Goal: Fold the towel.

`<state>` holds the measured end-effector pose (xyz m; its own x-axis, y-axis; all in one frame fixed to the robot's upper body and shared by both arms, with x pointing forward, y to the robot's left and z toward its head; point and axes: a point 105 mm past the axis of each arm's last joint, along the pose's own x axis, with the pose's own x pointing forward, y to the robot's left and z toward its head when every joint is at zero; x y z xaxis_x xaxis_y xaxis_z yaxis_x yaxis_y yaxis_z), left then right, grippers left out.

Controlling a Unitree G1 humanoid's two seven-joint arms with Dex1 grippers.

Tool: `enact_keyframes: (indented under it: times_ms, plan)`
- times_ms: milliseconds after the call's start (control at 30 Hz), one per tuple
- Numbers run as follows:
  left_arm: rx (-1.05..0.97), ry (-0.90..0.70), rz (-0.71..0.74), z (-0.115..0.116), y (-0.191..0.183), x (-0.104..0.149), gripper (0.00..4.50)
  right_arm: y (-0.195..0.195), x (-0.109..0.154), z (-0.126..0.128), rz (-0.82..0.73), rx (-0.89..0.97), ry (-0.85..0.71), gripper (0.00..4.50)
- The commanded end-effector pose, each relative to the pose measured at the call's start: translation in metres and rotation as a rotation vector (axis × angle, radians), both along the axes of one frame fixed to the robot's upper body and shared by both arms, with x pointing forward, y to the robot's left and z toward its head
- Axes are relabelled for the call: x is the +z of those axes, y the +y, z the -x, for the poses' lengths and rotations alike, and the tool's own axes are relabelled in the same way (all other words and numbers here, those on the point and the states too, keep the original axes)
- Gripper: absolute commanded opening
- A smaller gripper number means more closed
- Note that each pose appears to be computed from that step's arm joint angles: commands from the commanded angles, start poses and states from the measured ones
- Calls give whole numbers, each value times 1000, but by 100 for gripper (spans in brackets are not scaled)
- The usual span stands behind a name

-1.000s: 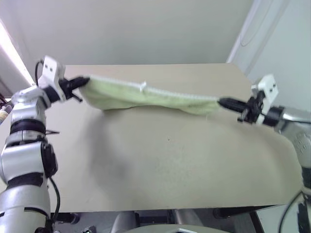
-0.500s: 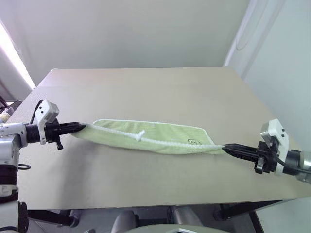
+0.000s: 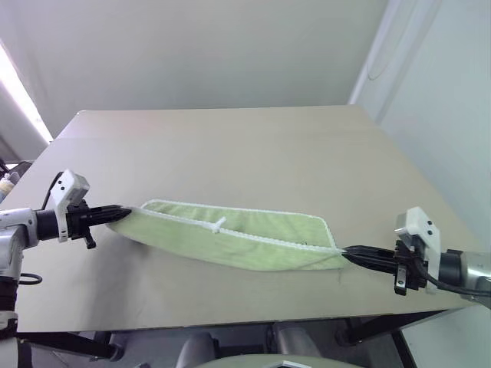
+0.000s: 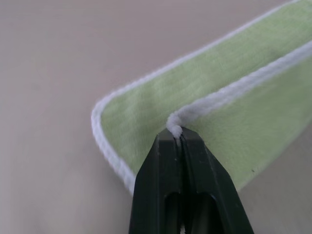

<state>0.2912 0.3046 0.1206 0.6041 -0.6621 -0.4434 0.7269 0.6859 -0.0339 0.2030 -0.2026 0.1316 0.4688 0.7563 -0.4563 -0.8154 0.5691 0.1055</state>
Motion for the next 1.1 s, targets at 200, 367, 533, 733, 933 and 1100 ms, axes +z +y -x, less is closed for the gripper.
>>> enact_keyframes:
  times_ms: [200,367,533,733,933,1100]
  plan:
    - [82,2,-51,-41,-2,-10,0,-7,-7,-55,57,-101,-124,2]
    - [102,-10,-54,-49,1,-11,0,-9,-9,-69,53,-142,-145,2]
    - [133,-14,-77,-57,1,-20,0,-3,-23,-88,82,-171,-163,2]
    - [139,-17,-85,-59,2,-21,0,-2,-25,-94,84,-181,-170,2]
    - [156,-19,-117,-61,5,-27,0,5,-24,-99,53,-173,-165,2]
    - [156,-21,-119,-61,5,-28,0,6,-24,-99,52,-173,-164,2]
